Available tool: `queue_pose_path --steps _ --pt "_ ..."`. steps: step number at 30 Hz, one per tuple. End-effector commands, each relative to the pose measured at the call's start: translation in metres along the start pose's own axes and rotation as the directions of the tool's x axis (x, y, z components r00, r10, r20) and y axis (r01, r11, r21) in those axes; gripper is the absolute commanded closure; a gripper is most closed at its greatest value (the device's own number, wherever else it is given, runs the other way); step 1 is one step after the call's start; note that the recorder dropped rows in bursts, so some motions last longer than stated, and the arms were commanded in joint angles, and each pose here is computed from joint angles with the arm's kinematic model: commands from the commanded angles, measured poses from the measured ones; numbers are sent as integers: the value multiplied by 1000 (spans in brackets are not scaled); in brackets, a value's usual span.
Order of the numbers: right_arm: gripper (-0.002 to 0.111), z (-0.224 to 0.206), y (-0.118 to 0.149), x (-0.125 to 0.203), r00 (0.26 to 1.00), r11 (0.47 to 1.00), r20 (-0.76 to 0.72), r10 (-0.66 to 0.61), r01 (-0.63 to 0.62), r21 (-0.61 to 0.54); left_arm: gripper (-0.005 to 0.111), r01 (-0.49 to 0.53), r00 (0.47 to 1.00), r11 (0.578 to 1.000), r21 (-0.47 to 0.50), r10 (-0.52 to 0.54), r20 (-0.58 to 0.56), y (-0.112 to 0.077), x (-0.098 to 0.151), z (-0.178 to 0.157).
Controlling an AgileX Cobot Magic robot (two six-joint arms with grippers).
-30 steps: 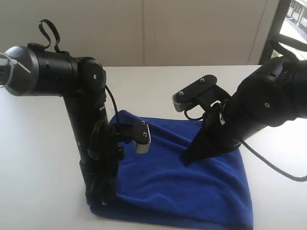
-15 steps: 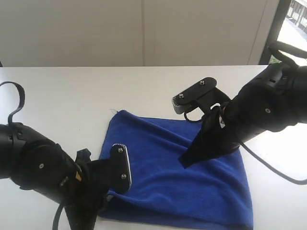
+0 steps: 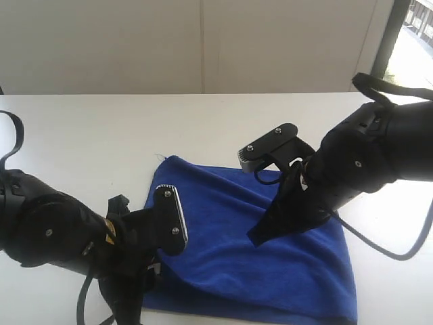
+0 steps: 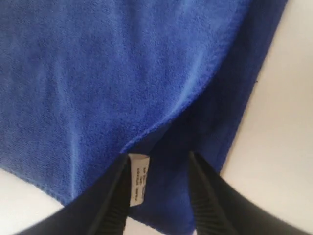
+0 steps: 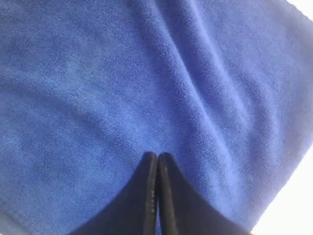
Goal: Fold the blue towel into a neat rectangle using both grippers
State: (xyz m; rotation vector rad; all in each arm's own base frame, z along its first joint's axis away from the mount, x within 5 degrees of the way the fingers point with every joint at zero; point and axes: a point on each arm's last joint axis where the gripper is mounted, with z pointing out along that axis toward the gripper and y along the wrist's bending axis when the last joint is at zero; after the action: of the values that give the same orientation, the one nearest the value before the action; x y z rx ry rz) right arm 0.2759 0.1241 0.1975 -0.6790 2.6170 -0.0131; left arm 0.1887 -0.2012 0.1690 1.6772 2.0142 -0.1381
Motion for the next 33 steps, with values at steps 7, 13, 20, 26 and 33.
queue_pose_path --steps 7,13,20,26,33 --pt "108 -1 -16 -19 997 1000 82 11 -12 18 59 -16 999 999 35 17 -36 -5 4 7" --pt "108 11 -33 -59 998 995 24 -61 63 -80 59 -17 1000 1000 5 17 18 -3 -2 -15" --pt "108 55 -56 -110 996 986 -21 -82 78 -150 59 -23 997 999 -28 24 68 -2 -6 -31" --pt "108 97 -63 -129 983 962 -98 -153 126 -241 58 0 1000 1000 21 0 0 -5 0 -13" --pt "108 125 -62 -130 979 959 -129 -155 118 -257 49 -64 998 998 -8 64 9 -1 0 3"
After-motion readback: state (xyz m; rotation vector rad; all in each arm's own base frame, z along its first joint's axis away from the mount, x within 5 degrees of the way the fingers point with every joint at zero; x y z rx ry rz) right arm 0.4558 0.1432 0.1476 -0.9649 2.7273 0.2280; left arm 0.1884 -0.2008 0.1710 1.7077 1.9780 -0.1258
